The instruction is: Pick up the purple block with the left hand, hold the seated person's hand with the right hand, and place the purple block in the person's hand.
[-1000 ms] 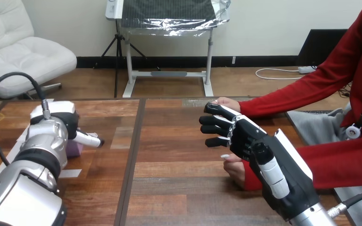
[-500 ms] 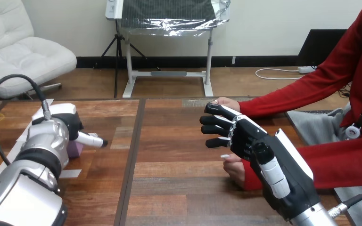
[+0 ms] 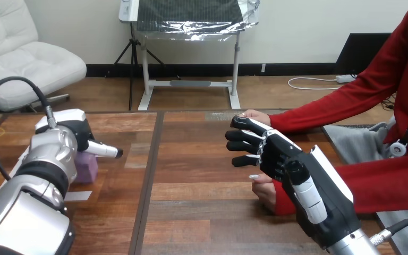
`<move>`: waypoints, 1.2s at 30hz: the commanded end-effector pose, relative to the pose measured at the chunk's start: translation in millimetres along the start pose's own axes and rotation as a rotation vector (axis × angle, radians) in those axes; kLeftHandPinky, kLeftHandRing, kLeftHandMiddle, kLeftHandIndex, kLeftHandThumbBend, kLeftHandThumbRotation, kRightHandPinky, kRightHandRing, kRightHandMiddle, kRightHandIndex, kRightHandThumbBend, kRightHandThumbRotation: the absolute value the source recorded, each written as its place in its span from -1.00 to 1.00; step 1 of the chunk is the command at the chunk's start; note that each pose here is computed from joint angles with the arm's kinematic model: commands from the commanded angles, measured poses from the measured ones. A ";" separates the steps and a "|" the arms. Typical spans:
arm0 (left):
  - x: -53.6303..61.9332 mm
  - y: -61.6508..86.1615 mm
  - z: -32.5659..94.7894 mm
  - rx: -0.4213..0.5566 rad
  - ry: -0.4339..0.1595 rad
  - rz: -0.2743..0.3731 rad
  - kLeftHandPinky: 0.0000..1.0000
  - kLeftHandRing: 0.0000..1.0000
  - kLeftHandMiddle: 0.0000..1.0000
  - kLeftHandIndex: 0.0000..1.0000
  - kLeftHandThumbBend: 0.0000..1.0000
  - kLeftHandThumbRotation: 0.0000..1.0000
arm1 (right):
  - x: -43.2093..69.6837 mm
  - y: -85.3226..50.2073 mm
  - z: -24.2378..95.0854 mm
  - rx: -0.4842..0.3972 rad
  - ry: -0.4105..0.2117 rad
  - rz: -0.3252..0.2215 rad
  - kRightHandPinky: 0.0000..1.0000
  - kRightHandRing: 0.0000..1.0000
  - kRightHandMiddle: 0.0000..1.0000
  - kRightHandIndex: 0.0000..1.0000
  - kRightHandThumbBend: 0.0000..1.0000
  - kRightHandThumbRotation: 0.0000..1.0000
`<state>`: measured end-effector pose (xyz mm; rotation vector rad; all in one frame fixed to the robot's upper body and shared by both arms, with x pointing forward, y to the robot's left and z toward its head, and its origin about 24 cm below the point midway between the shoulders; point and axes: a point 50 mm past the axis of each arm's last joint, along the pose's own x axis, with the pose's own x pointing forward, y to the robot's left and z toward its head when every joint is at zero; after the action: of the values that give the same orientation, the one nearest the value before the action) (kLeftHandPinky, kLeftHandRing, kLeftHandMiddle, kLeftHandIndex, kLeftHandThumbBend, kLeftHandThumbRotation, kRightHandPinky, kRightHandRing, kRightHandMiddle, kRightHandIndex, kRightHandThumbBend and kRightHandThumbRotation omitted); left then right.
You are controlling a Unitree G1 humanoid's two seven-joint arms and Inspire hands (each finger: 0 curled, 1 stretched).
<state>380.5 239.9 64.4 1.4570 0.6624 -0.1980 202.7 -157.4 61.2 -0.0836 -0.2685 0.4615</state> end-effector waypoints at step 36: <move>-4.4 24.5 14.4 -0.048 -0.062 0.072 0.16 0.40 0.52 0.49 0.28 0.28 | 8.6 -6.3 15.7 -0.028 -0.084 -0.005 0.46 0.62 0.65 0.72 0.82 1.00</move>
<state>382.0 239.5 67.4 1.4293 0.6606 -0.1975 202.7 -157.4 61.2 -0.0827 -0.2687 0.4622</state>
